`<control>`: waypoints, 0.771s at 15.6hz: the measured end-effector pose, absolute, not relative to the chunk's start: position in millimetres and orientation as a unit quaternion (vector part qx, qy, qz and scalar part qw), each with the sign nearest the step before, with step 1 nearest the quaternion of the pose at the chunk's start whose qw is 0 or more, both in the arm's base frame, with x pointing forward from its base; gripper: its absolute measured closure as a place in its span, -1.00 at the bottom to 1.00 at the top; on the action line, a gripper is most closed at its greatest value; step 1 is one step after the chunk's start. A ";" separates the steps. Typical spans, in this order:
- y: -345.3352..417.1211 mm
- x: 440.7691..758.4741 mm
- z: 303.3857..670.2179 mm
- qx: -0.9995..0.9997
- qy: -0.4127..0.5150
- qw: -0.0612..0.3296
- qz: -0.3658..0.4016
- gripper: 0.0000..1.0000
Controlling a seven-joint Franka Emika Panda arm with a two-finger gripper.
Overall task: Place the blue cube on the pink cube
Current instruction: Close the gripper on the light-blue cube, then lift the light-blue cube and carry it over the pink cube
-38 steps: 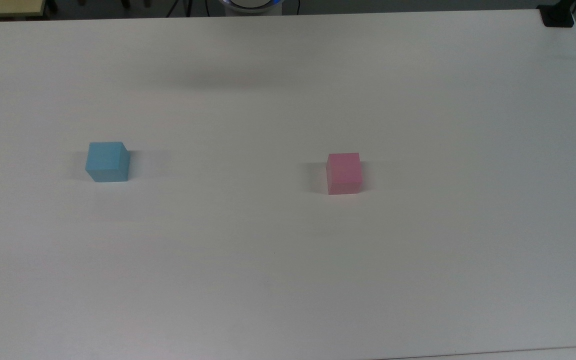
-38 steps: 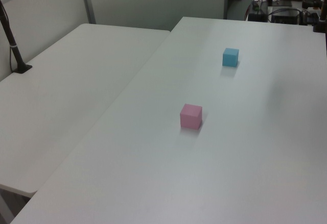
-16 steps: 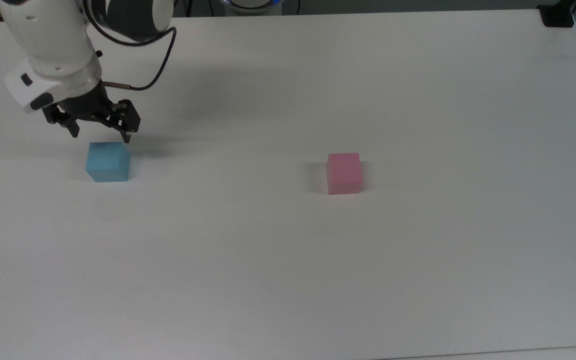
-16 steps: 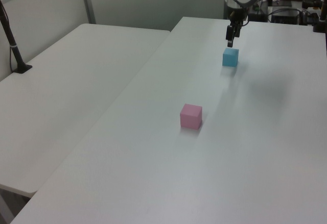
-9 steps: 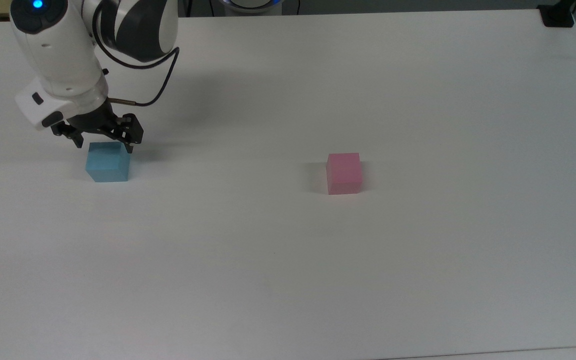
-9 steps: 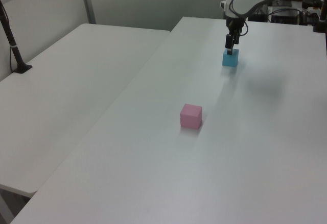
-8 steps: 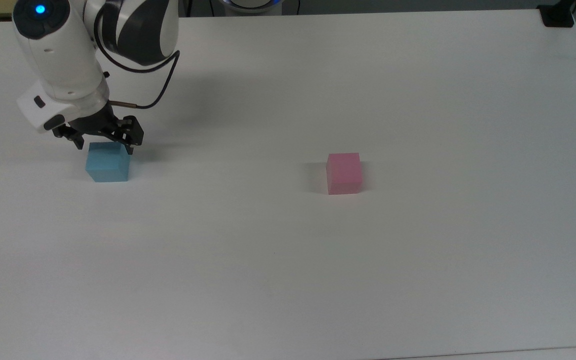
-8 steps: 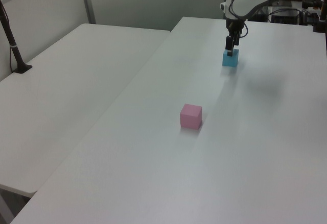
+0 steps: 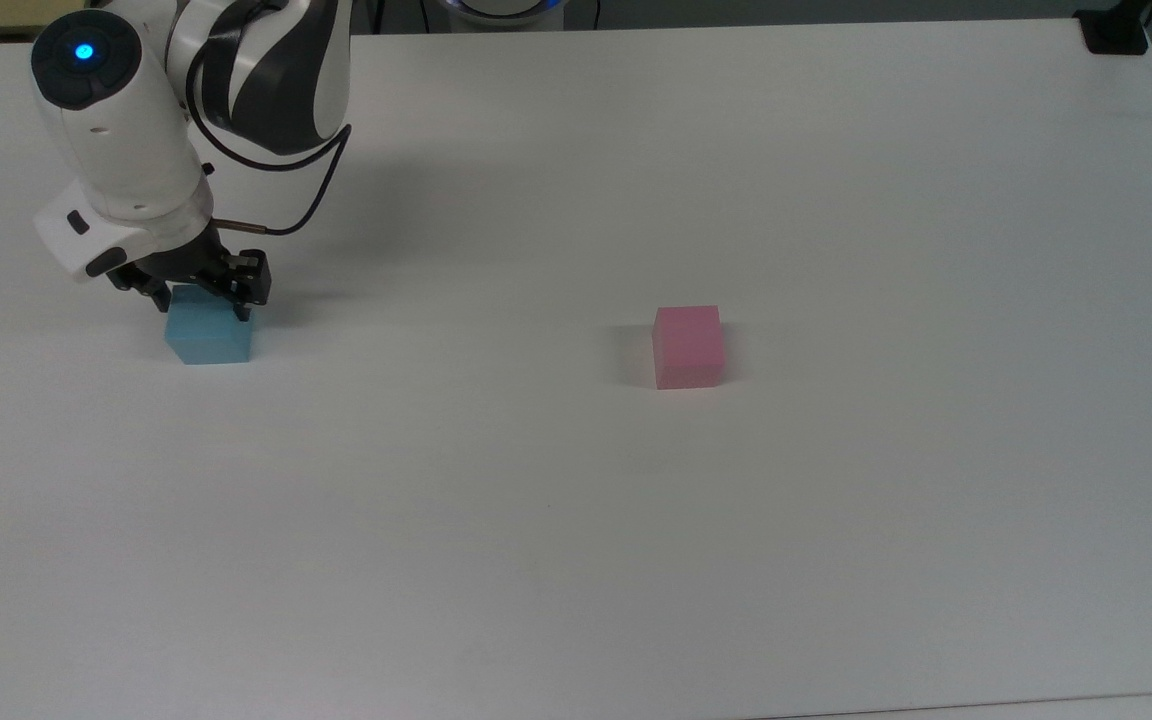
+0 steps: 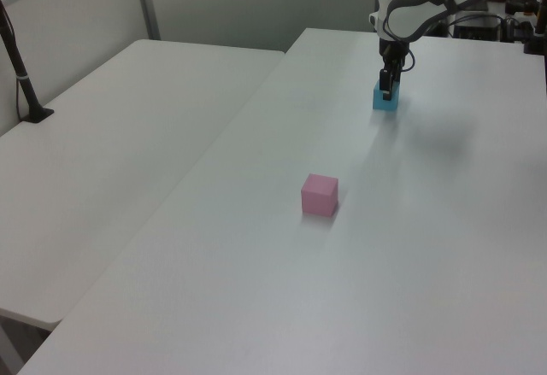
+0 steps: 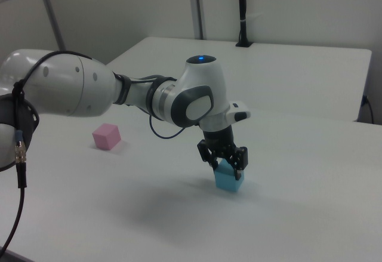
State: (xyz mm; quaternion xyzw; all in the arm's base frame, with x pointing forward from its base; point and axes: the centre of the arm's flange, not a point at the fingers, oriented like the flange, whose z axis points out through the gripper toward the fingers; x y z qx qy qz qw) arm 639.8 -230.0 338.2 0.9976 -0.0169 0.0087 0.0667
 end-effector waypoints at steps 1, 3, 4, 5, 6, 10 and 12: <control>-230.0 640.3 339.9 0.998 -0.017 0.067 0.010 -0.27; -230.2 640.7 340.7 0.997 -0.020 0.067 0.011 -0.25; -230.2 640.9 341.3 0.997 -0.021 0.067 0.012 -0.25; -229.9 641.6 343.4 0.997 -0.021 0.068 0.014 -0.25; -228.8 642.3 347.8 0.997 -0.021 0.068 0.016 -0.25; -209.1 638.9 396.0 0.998 -0.023 0.054 0.014 -0.25; -189.0 634.0 428.9 0.999 -0.021 0.045 0.014 -0.25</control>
